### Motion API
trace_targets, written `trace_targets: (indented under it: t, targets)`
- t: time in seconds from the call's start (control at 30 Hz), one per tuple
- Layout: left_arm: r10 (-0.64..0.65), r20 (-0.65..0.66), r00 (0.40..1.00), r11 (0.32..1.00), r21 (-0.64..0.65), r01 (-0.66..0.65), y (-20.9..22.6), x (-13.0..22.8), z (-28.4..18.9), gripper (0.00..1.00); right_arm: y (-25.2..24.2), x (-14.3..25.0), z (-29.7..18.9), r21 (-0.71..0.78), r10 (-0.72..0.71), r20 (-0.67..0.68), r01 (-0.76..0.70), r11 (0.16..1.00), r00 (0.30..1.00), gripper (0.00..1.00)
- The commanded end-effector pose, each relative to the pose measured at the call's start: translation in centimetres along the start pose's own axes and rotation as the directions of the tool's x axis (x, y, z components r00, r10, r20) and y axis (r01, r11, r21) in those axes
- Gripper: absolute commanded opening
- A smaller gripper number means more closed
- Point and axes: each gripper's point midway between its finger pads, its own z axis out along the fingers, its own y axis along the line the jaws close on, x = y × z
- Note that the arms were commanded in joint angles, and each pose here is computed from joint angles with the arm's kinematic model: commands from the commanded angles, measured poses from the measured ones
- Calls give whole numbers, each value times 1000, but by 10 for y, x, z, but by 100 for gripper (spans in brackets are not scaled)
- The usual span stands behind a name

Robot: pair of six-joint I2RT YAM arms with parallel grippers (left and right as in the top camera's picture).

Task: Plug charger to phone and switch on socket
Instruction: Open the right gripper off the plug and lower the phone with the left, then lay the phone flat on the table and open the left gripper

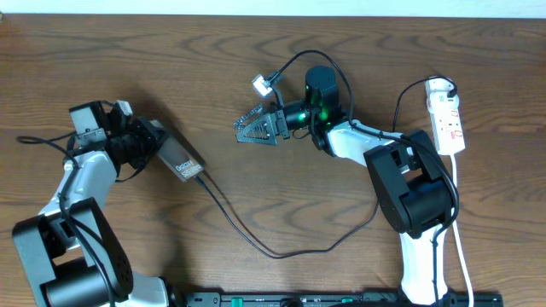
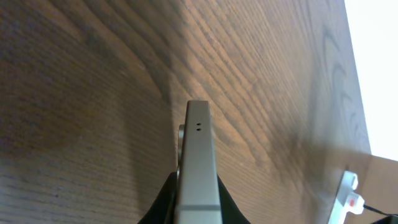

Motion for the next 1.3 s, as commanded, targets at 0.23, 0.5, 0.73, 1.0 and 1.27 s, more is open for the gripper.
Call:
trace_targets:
  t: [0.23,0.5,0.73,1.0,1.27]
  targets:
    - [-50,-93,994,997,-61,45,28,20,27,7,7,-5,-1,-18,-34,-12,34,999,999,99]
    - [-62,-104,993,996,-75,54,34,23,31,7,7,-5,-1,-18,-41,-12,41,999,999,99]
    - [-64,-107,992,995,-77,56,35,24,31,7,7,-5,-1,-18,-41,-12,41,999,999,99]
    - [-80,-125,989,994,-90,69,37,29,30,7,7,-5,-1,-18,-41,-12,41,999,999,99]
    - [-93,-137,986,992,-99,79,39,33,30,7,7,-4,-1,-18,-37,-12,37,999,999,99]
